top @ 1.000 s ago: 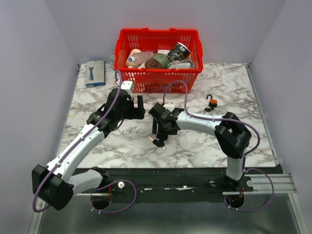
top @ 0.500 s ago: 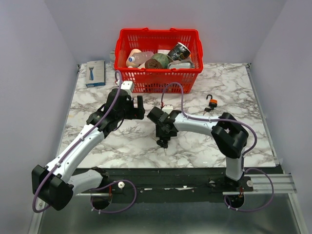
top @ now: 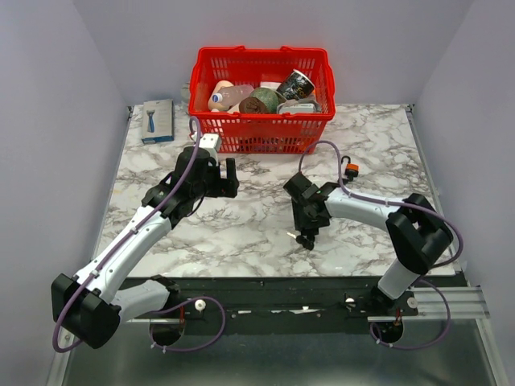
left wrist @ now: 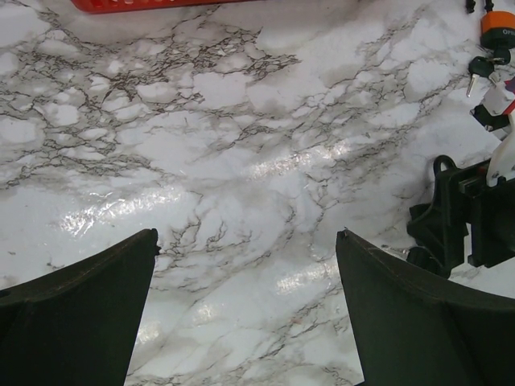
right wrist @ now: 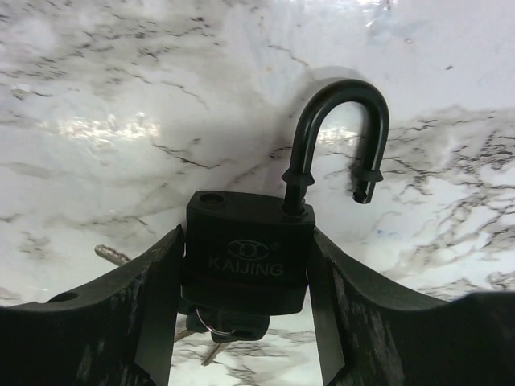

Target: Unlock with the key

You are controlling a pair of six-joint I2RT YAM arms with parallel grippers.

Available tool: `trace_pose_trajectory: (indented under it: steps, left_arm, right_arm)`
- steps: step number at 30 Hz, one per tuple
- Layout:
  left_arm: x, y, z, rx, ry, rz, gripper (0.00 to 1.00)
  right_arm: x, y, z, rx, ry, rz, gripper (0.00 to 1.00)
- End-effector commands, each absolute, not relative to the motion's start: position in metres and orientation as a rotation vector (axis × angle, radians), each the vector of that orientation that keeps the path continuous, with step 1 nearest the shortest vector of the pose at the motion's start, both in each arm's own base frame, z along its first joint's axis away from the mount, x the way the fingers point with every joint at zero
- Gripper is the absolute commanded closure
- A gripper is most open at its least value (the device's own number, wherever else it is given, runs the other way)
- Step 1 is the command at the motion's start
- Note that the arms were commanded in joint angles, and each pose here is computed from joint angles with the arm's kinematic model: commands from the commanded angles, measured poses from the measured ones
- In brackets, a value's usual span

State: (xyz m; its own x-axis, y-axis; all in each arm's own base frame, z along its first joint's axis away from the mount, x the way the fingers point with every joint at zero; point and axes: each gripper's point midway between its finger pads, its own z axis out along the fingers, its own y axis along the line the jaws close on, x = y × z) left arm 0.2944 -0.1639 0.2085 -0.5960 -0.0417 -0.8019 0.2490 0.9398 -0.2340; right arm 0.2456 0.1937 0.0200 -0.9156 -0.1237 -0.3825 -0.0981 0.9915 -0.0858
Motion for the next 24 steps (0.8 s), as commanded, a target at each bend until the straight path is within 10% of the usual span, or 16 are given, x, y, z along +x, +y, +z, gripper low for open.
trace_pose_trajectory:
  steps: [1, 24]
  left_arm:
    - [0.292, -0.158, 0.210, 0.160, 2.159, -0.388, 0.01]
    - [0.291, -0.157, 0.201, 0.168, 2.183, -0.371, 0.01]
  right_arm:
    - [0.218, 0.146, 0.008, -0.295, 2.874, -0.196, 0.64]
    - [0.261, 0.088, 0.037, -0.355, 2.937, -0.113, 0.67]
